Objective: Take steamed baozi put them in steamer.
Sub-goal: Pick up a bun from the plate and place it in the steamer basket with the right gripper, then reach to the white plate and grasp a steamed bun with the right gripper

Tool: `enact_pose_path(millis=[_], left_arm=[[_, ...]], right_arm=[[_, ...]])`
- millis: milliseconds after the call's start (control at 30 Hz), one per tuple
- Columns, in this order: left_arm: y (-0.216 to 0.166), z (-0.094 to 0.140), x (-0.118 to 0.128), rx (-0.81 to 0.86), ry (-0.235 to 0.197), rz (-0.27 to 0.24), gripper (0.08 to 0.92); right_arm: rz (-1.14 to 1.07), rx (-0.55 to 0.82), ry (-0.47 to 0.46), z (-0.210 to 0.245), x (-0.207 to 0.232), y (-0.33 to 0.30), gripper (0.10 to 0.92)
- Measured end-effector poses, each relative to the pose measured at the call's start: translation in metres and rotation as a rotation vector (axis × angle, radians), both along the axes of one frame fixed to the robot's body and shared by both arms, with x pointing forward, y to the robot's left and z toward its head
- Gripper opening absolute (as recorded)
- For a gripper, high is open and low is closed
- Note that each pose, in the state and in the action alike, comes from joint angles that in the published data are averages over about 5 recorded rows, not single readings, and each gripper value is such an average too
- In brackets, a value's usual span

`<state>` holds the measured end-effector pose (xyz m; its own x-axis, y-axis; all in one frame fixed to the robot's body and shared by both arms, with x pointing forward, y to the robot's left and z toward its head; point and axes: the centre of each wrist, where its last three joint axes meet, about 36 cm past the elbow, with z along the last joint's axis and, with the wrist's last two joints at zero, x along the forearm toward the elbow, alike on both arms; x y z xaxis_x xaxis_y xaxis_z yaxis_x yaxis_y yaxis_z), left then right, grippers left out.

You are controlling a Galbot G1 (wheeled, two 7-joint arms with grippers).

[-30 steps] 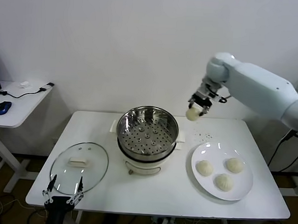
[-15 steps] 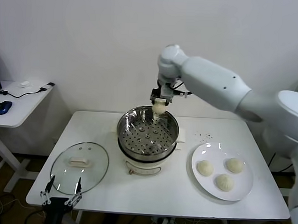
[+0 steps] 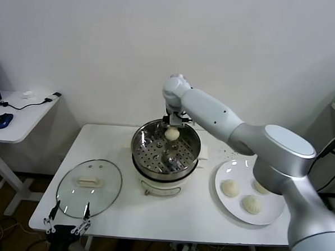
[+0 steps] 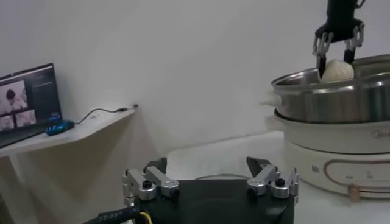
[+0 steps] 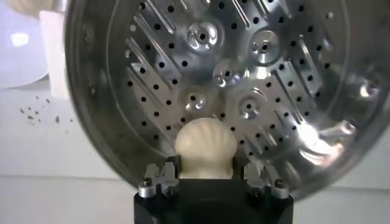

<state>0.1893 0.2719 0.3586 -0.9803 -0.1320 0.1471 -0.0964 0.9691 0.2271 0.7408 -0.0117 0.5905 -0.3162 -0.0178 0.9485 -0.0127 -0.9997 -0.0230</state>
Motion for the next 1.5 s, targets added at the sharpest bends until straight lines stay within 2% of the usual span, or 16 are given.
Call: enact_pose_path(millis=[133, 367, 467, 700, 900, 1167, 1333, 1500], left_arm=[[0.000, 0.000, 0.000, 0.001, 0.001, 0.001, 0.823], [-0.001, -0.001, -0.001, 0.001, 0.004, 0.000, 0.823], [-0.002, 0.000, -0.001, 0.002, 0.003, 0.000, 0.823], [-0.002, 0.001, 0.000, 0.001, -0.004, 0.002, 0.823], [-0.004, 0.003, 0.000, 0.000, -0.007, -0.005, 0.823], [-0.007, 0.007, -0.001, -0.003, -0.011, -0.015, 0.823], [-0.009, 0.008, -0.002, -0.006, -0.011, -0.022, 0.823], [-0.010, 0.008, -0.004, -0.006, -0.011, -0.024, 0.823]], right_arm=[[-0.007, 0.003, 0.003, -0.007, 0.001, 0.003, 0.593], [-0.016, 0.010, -0.002, -0.007, 0.003, 0.001, 0.771], [-0.018, 0.014, -0.011, -0.001, 0.005, -0.001, 0.814], [-0.025, 0.037, -0.025, 0.030, 0.007, -0.010, 0.823], [-0.019, 0.089, -0.010, 0.080, 0.005, -0.034, 0.823], [-0.039, 0.203, 0.108, 0.138, -0.014, -0.114, 0.823], [-0.214, 0.304, 0.208, 0.135, -0.030, -0.186, 0.823], [-0.549, 0.398, 0.252, 0.113, -0.048, -0.256, 0.823]])
